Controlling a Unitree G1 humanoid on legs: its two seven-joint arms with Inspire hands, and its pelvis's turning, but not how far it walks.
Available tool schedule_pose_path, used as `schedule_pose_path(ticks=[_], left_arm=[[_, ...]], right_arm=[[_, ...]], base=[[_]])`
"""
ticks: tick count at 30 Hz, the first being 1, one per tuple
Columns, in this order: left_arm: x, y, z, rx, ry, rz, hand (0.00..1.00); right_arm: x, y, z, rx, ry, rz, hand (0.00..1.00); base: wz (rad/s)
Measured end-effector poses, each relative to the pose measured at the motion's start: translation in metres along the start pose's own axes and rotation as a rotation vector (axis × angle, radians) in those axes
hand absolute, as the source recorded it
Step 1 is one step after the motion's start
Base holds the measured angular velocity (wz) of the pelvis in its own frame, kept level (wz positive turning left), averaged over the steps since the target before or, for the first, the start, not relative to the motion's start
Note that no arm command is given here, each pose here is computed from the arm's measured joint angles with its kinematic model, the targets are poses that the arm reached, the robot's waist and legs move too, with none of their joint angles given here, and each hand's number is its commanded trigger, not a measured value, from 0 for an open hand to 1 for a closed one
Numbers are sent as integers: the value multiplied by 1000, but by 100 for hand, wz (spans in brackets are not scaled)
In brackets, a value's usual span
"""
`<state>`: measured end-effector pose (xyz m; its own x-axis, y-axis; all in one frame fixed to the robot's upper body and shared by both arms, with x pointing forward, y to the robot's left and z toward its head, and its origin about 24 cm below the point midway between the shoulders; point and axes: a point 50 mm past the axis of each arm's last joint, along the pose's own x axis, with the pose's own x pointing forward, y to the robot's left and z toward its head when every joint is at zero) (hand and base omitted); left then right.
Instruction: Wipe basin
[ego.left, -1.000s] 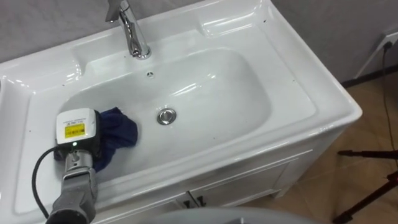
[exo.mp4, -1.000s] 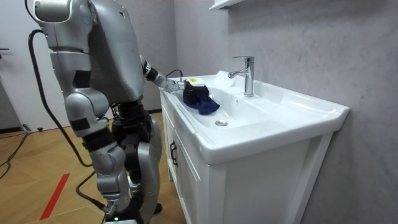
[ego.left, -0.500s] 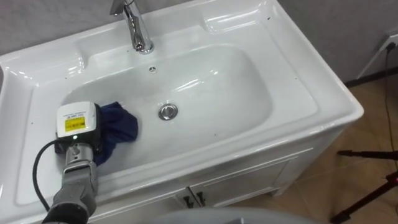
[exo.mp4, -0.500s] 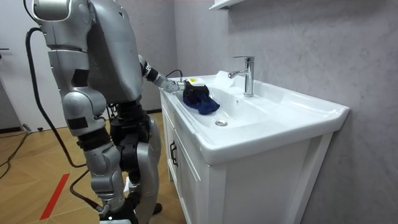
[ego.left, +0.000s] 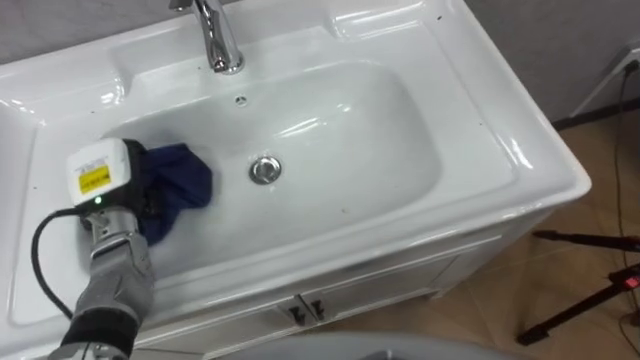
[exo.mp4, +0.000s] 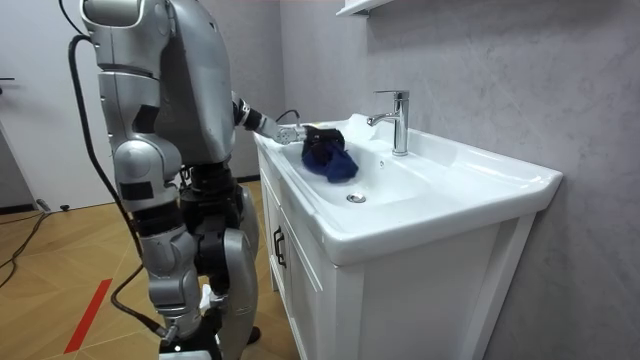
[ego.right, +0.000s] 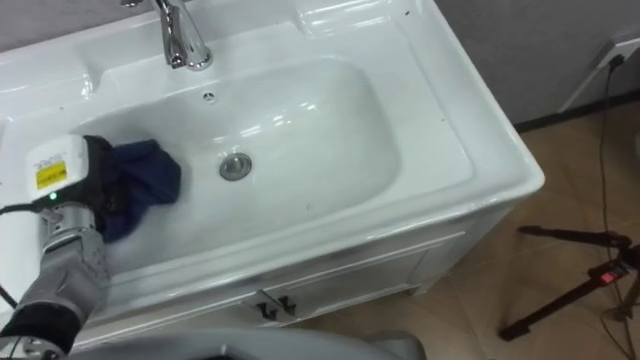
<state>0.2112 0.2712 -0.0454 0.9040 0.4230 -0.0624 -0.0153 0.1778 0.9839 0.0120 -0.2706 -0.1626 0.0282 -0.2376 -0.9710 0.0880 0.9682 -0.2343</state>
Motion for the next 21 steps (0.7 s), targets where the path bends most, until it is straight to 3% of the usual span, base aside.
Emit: schedule_pose_path(ticks=[10,14,21], left_arm=[[12,51,38,-180,-157,252,100],[15,67,36,-211,-152,328,100],[17,75,30,-239,-124,363,100]], right_arm=[[0,3,12,76,-72,12,0],[0,1,10,73,-74,2,0],[0,0,8,73,-71,-1,0]], base=[[9],[4],[4]])
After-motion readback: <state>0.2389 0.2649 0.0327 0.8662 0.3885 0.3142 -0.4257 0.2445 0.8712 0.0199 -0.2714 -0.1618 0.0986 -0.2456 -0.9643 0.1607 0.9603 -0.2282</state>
